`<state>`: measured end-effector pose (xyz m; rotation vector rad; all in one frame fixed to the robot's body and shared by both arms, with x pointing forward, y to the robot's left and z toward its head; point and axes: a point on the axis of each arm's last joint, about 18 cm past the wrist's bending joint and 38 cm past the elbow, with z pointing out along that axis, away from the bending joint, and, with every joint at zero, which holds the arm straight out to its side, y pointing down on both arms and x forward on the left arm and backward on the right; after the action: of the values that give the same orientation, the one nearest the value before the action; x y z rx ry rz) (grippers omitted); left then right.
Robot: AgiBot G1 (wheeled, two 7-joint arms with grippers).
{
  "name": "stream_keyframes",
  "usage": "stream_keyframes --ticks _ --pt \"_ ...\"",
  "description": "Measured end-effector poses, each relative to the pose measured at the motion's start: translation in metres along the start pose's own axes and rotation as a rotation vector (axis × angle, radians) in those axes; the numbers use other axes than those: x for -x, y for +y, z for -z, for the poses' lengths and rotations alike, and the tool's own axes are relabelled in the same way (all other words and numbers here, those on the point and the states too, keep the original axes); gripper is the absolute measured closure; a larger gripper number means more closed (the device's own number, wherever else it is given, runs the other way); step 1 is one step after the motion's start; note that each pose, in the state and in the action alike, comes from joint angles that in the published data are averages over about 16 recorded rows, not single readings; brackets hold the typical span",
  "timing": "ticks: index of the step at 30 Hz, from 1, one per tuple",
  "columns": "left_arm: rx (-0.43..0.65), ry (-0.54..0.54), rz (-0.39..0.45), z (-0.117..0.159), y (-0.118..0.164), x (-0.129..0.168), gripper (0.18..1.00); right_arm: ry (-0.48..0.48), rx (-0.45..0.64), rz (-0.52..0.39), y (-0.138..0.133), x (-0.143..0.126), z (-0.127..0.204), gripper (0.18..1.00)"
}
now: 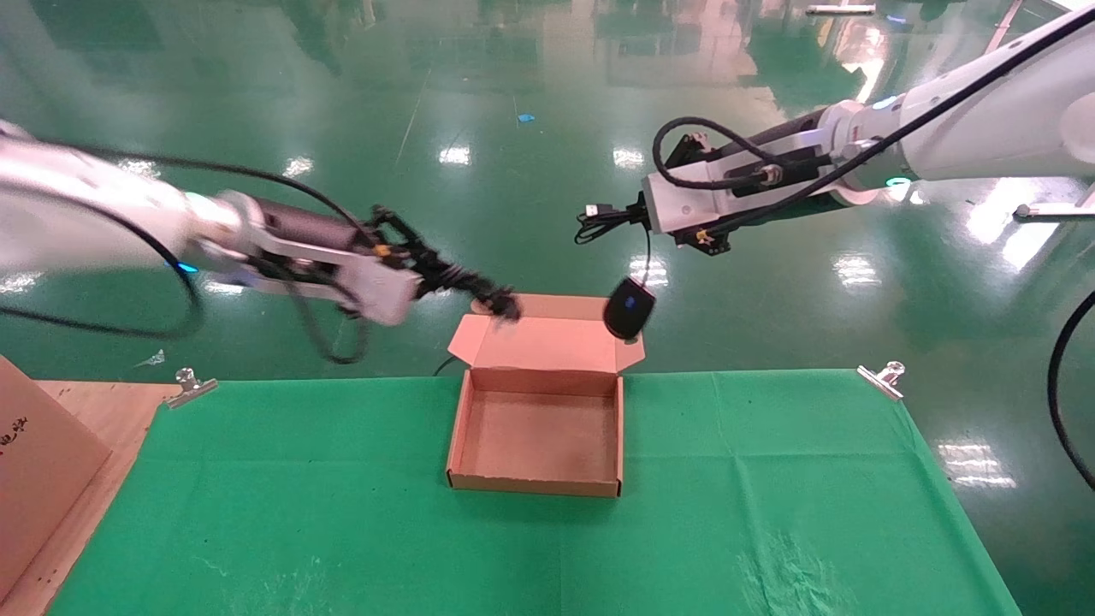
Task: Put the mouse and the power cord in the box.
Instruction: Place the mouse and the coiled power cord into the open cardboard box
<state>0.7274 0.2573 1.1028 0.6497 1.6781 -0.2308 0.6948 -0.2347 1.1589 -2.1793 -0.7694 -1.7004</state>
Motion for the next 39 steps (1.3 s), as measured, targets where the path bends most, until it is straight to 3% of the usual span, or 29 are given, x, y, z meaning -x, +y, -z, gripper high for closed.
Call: stream_keyframes --ticks 8,16,25,39 --pt "0.044 -0.144 0.017 -0.062 -0.022 -0.031 0.843 -0.041 -0.045 -0.027 0.002 0.012 0.012 0.958" --pt "0.073 -0.17 0.026 -0.104 -0.052 -0.08 0.843 -0.086 -0.085 -0.054 0.008 0.033 0.02 0.958" --pt "0.104 -0.143 -0.005 -0.127 -0.079 -0.122 0.843 -0.112 -0.081 -0.069 0.02 0.051 0.023 0.958" --pt "0.106 -0.07 -0.043 -0.142 -0.1 -0.16 0.843 -0.126 -0.045 -0.083 0.034 0.07 0.019 0.958"
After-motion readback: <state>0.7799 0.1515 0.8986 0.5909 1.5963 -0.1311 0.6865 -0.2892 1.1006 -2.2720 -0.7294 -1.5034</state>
